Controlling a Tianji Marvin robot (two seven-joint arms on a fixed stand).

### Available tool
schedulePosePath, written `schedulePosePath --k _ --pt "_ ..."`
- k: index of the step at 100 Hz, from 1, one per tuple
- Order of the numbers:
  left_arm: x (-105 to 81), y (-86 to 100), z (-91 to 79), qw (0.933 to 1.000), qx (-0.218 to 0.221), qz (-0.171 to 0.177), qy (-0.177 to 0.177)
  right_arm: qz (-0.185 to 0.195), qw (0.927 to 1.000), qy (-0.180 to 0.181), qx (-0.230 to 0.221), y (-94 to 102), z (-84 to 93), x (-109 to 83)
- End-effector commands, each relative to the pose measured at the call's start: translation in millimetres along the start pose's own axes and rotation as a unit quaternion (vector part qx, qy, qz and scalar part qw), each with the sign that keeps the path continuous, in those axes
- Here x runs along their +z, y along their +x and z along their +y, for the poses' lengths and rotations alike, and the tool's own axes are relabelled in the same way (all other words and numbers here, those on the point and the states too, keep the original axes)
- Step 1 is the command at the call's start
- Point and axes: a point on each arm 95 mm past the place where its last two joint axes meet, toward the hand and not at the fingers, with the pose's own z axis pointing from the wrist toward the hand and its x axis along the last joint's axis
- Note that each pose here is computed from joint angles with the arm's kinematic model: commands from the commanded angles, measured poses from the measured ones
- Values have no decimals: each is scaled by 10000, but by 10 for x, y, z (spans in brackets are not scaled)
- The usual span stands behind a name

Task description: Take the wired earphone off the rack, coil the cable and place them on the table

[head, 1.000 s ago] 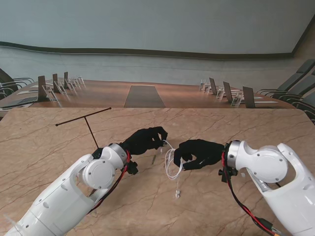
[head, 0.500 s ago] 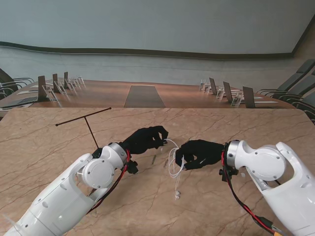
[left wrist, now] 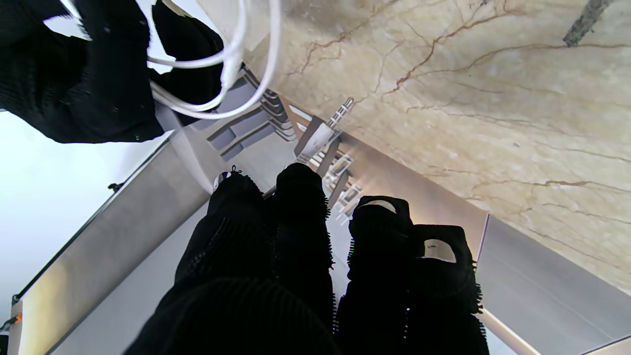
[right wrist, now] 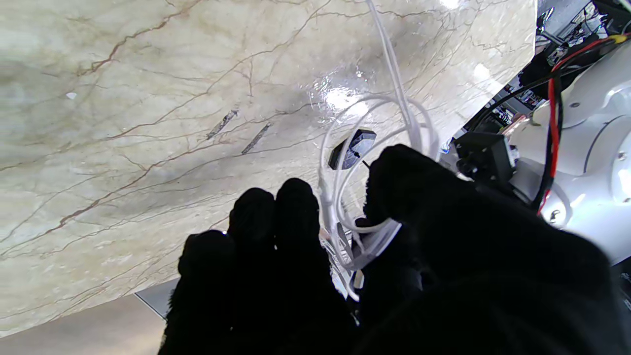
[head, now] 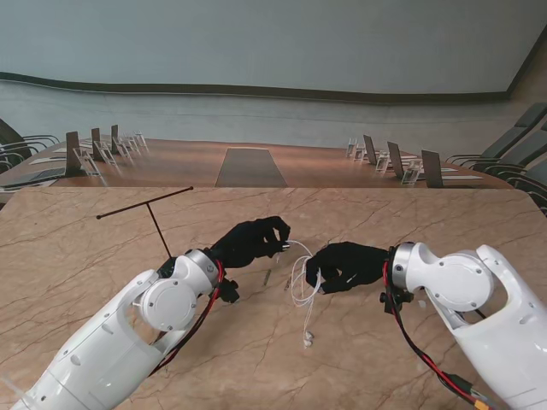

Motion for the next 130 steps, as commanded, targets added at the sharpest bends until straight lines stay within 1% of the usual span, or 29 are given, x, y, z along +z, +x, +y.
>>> schedulePosePath --k 1,31,49,82,102,114,130 --pt "-20 28 91 9999 -117 -35 -83 -5 10000 -36 57 -10 -12 39" --pt "-37 51 207 9992 -356 -121 -133 -41 9999 -86 91 -23 13 96" --pt "-31 79 248 9983 -557 -149 -73 -88 9998 -52 146 -37 -7 135" --pt "24 145 242 9972 -743 -26 29 -154 9997 16 171 -39 -21 151" --pt "38 195 186 9969 -779 85 114 -204 9996 123 158 -36 -33 148" --pt "42 229 192 9963 -848 116 89 -190 9996 66 191 -37 -34 169" --pt "35 253 234 9951 -988 75 42 -141 9997 -8 188 -34 -20 198"
